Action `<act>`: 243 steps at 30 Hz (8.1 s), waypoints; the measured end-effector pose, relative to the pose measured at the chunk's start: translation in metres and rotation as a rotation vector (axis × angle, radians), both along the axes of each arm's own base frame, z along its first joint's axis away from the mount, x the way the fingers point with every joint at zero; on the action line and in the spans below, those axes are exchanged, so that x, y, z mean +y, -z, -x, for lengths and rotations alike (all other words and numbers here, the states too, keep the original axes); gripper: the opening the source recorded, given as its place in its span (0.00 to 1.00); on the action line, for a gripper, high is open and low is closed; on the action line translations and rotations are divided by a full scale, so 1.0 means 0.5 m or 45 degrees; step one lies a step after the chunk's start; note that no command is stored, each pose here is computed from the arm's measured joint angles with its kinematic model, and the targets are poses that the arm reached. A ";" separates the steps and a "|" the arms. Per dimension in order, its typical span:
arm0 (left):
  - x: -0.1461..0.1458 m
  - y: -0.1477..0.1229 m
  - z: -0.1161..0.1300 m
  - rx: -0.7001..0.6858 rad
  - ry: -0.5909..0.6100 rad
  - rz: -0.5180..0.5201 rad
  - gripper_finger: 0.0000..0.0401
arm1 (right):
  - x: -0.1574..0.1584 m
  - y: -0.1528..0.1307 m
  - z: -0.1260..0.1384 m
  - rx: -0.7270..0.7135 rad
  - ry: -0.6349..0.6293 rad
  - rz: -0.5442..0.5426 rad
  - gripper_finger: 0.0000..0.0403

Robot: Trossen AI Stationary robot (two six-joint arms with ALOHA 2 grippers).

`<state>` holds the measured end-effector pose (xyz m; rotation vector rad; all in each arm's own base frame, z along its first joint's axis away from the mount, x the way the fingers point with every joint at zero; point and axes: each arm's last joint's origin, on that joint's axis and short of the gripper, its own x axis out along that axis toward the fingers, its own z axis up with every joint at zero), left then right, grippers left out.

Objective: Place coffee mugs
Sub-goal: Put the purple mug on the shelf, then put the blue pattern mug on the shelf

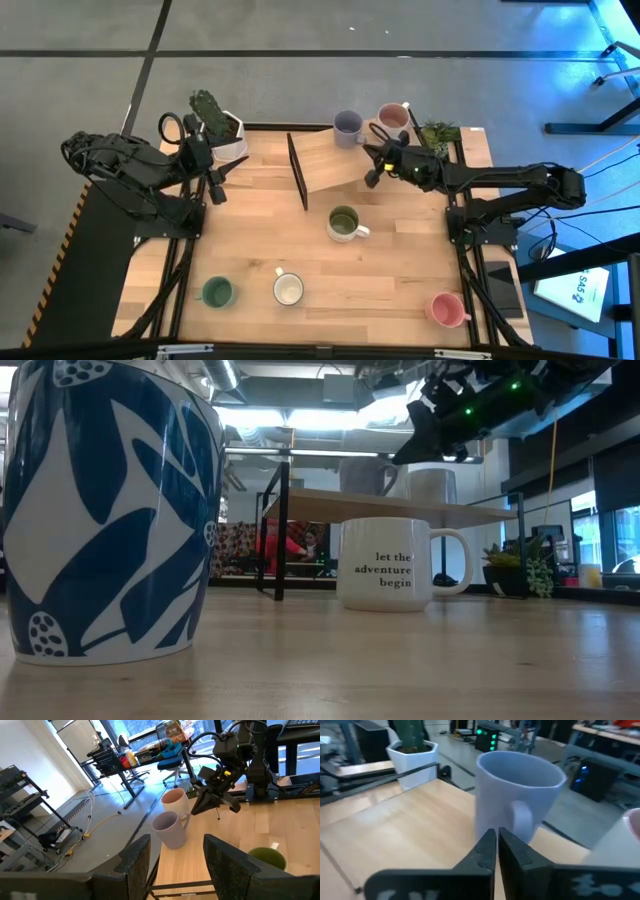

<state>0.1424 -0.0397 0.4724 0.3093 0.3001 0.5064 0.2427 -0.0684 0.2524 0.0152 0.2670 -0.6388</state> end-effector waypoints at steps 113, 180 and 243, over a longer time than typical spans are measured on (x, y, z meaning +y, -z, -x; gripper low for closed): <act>-0.037 0.027 -0.025 0.163 0.592 0.273 0.44 | 0.431 -0.104 0.014 0.697 -0.930 -0.389 0.45; -0.079 0.626 -0.190 0.447 1.221 0.675 0.44 | 0.491 -0.053 -0.068 0.571 -0.975 -0.282 0.45; 0.014 0.554 -0.164 0.189 0.351 0.509 0.39 | 0.461 -0.009 -0.150 0.492 -0.783 -0.035 0.45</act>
